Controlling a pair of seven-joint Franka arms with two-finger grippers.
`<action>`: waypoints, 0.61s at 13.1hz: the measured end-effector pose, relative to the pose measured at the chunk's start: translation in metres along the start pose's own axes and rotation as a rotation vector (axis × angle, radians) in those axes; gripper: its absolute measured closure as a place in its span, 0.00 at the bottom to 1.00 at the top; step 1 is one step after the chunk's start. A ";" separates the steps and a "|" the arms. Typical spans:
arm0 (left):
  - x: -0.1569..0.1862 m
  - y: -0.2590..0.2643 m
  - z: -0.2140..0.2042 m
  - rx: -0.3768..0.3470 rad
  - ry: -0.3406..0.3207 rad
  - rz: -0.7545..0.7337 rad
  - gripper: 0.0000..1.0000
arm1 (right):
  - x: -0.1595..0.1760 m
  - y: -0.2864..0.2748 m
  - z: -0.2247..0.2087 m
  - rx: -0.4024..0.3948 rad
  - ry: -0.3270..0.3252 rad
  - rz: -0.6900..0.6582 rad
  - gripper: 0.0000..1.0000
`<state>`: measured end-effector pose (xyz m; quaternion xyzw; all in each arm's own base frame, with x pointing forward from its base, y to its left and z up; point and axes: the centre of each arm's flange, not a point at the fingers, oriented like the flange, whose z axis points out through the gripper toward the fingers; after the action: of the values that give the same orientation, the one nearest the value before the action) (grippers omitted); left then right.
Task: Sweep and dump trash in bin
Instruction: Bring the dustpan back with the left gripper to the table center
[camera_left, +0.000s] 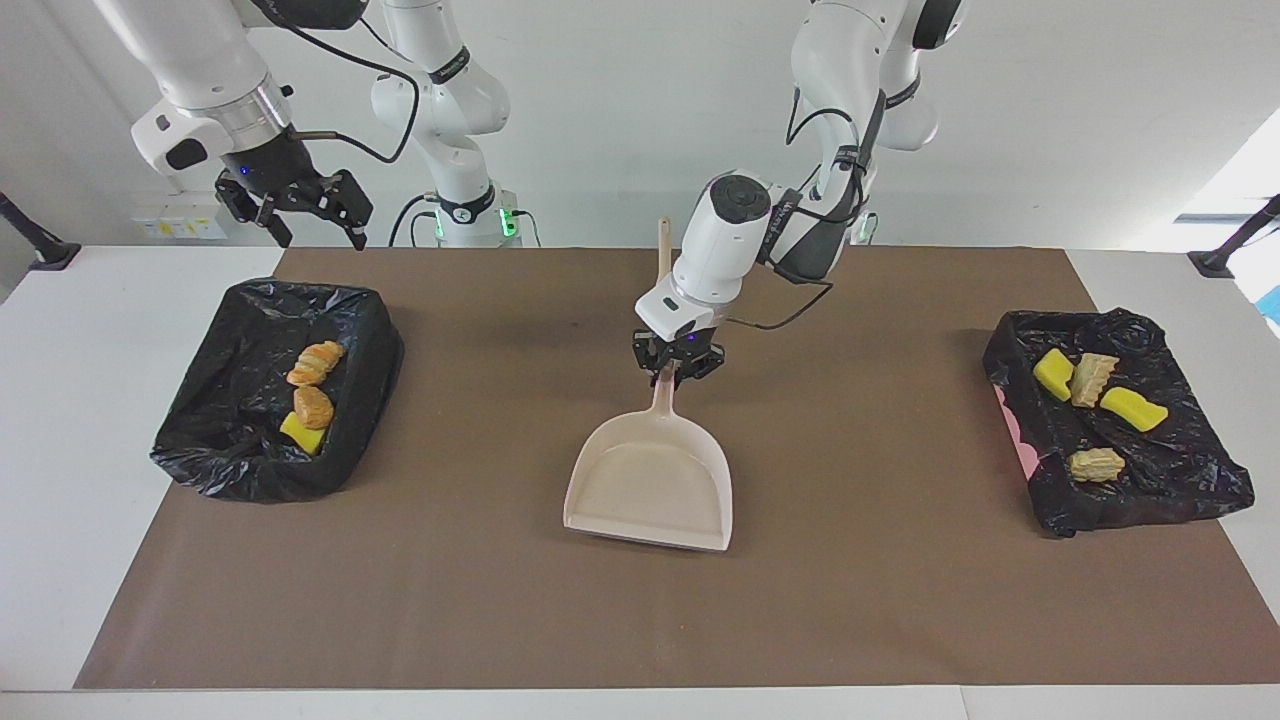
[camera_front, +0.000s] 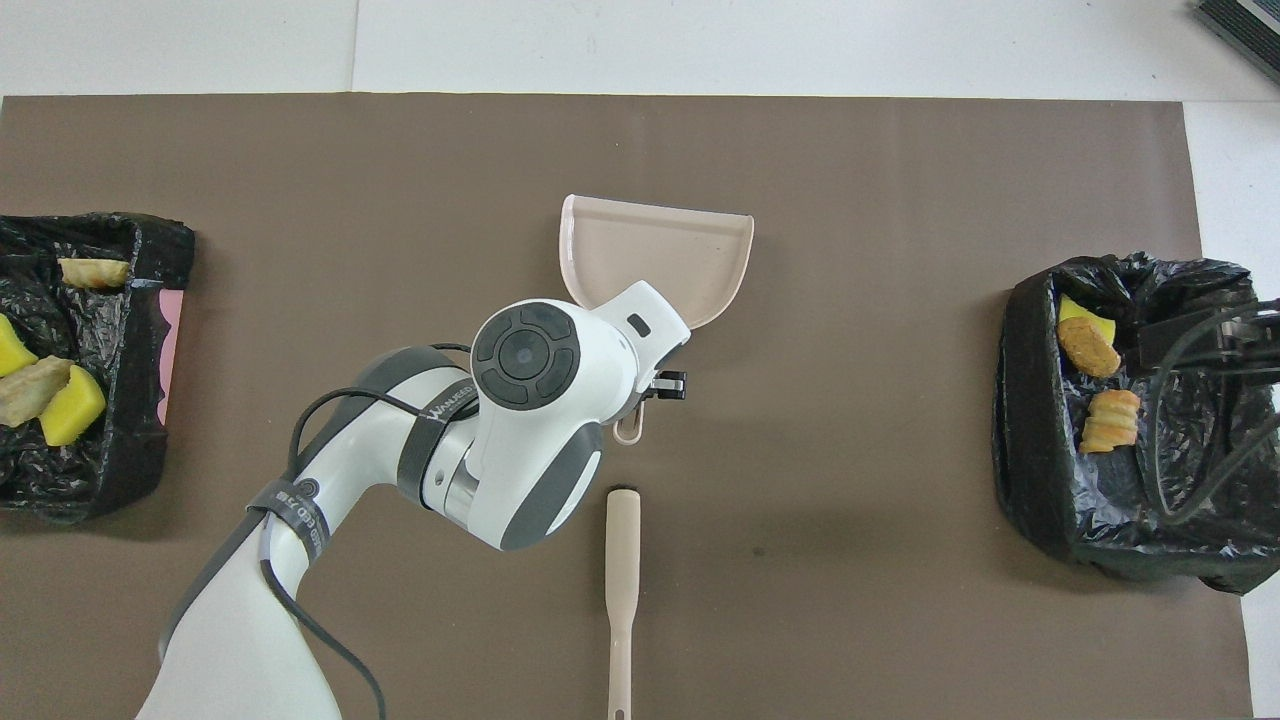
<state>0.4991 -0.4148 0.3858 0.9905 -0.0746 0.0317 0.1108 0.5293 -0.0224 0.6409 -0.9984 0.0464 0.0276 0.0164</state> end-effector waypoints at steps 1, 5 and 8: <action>-0.002 0.002 0.006 0.002 -0.008 -0.014 0.69 | 0.000 0.000 0.000 0.000 0.000 0.000 0.00; -0.003 0.003 0.029 0.007 -0.020 -0.039 0.69 | 0.000 0.000 0.000 0.000 0.000 0.000 0.00; -0.002 0.003 0.030 0.004 -0.014 -0.046 0.69 | 0.000 0.000 0.000 0.000 0.000 0.000 0.00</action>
<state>0.4984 -0.4238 0.3571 0.9924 -0.0526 0.0223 0.1089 0.5293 -0.0224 0.6409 -0.9984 0.0464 0.0276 0.0164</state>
